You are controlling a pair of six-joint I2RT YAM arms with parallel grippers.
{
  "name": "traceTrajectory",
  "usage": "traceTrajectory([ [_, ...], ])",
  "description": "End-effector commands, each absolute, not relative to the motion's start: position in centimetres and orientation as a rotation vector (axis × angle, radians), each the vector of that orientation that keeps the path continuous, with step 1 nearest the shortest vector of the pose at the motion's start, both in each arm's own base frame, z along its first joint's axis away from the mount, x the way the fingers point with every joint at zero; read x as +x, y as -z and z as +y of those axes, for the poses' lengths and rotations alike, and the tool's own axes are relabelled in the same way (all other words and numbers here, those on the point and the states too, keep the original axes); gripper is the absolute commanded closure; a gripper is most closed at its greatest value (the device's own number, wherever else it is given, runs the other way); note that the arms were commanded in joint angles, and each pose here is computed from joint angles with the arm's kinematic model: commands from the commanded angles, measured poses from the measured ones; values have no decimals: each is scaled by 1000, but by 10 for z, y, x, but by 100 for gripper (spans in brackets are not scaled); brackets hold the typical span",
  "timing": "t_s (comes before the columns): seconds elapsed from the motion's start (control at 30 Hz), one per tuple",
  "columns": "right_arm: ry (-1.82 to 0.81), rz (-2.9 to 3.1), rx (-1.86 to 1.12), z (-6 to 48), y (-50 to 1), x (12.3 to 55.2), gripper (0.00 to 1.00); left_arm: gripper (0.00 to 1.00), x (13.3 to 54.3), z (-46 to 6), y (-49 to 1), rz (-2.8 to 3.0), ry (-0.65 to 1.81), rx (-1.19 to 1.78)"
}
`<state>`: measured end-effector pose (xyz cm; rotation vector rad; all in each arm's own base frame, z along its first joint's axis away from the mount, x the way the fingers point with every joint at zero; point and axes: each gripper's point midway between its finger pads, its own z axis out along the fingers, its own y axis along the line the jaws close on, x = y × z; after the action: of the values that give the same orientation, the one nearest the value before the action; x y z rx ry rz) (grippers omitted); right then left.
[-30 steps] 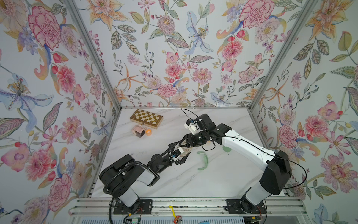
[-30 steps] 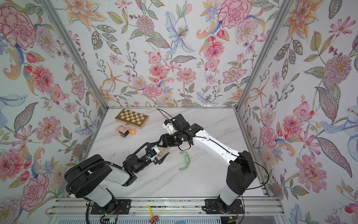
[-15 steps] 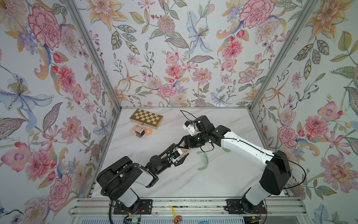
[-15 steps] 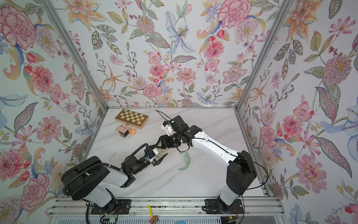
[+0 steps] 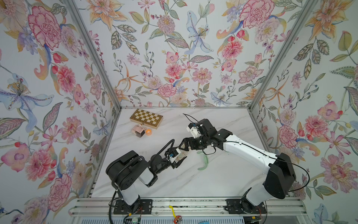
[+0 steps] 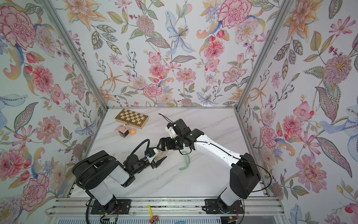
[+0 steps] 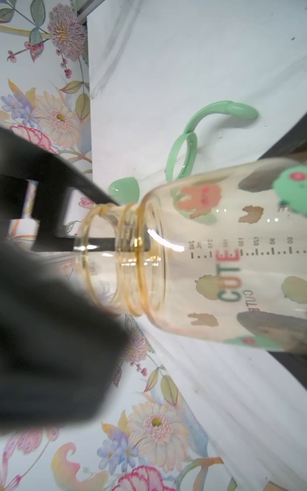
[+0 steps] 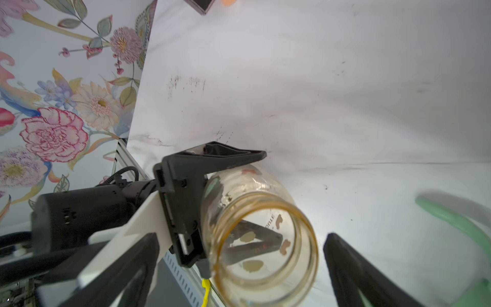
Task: Assemble the baby bottles
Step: Pick up the baby bottle from the center of the board.
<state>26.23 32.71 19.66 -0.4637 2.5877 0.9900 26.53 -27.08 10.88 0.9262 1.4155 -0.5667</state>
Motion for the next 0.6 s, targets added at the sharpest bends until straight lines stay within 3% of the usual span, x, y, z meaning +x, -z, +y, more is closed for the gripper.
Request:
traceTrajectory([
  [0.0,-949,2484,-289,288,-234,276,1,95,268,-270,-168,1171,579,828],
  [0.13,-912,2453,-28,221,-236,287,1,96,274,-271,-157,1197,565,835],
  [0.3,-879,2572,118,178,-178,288,1,97,279,-275,-141,1228,585,861],
  [0.47,-919,2629,-43,210,-146,276,0,97,275,-280,-149,1202,630,868],
  [0.57,-1208,2428,-120,247,-163,282,1,97,272,-285,-154,1179,663,880],
])
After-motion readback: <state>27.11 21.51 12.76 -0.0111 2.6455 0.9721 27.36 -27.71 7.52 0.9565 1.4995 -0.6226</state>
